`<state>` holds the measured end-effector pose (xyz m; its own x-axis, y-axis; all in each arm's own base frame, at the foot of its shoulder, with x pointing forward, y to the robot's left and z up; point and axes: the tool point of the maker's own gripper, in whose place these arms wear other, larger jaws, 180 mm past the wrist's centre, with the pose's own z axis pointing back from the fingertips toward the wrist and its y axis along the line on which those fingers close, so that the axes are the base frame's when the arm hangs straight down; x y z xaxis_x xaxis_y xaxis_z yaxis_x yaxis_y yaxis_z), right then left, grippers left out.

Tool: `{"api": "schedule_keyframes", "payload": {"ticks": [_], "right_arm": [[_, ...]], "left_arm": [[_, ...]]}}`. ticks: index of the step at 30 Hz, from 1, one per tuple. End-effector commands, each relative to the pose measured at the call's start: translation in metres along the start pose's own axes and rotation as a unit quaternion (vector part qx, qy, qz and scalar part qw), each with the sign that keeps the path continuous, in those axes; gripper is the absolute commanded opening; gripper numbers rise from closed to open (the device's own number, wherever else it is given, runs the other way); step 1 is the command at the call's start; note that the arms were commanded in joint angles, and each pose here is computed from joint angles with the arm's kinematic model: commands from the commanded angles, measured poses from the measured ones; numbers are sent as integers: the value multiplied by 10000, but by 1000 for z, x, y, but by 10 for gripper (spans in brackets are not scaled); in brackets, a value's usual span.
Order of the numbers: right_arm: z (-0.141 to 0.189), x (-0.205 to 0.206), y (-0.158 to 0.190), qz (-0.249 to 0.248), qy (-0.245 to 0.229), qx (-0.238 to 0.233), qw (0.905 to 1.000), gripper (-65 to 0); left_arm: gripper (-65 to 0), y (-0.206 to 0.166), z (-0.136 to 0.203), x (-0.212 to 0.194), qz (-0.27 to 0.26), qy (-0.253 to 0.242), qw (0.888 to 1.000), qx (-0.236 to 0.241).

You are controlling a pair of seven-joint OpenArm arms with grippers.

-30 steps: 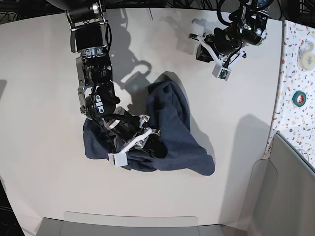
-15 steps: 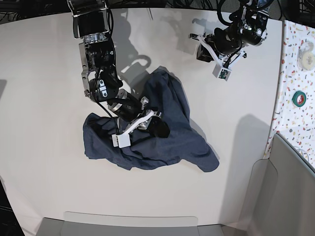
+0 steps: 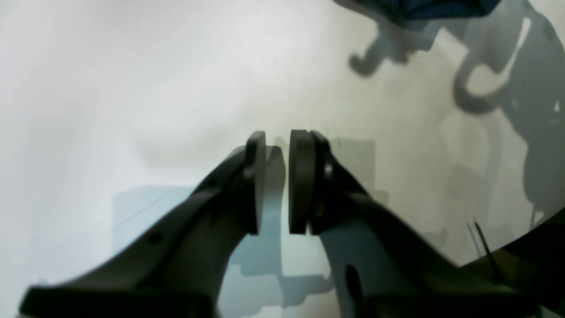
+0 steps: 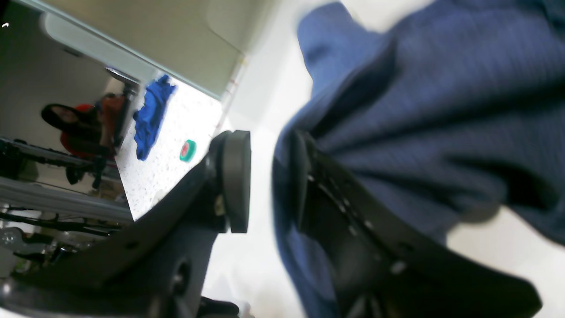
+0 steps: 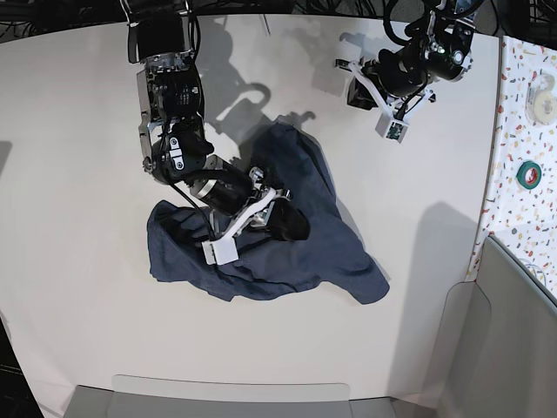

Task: Layout the t-shirt on the table in an organized manner, then fold the t-shirt properly
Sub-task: 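Drag the held shirt fold with the right gripper across the shirt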

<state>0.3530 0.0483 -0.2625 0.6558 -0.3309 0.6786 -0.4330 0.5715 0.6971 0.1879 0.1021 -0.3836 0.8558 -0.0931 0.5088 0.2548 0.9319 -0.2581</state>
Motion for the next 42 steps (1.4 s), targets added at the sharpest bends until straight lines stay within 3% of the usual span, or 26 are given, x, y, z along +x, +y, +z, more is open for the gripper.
{"api": "schedule_keyframes", "payload": {"ticks": [1,13,23,31,33,35,42], "right_arm": [[0,14,11,90,-196,170,9996,-487],[-2,14,11,103,-182,171,9996,-487],[-21,-12,-16,-382,217,-34,9990,-487],[-23,-11,-14,-409,207,-2,9989,-492],[-22,-7,-10,-358,152,38,9992,-541],[-23,-5,2,-301,151,166,9993,-641],[-18,5,38,31,195,511,9985,-650]], "left_arm": [[-549,0,3,6,-30,-104,9999,-18],[-549,-2,3,3,-31,-73,10000,-38],[-549,-3,3,2,-35,-51,10000,-52],[-550,-3,3,1,-32,-44,10000,-52],[-550,-3,3,1,-32,-44,10000,-52],[-550,-2,3,-3,-1,-12,10000,-39],[-550,-3,3,-3,-4,-14,10000,-53]]}}
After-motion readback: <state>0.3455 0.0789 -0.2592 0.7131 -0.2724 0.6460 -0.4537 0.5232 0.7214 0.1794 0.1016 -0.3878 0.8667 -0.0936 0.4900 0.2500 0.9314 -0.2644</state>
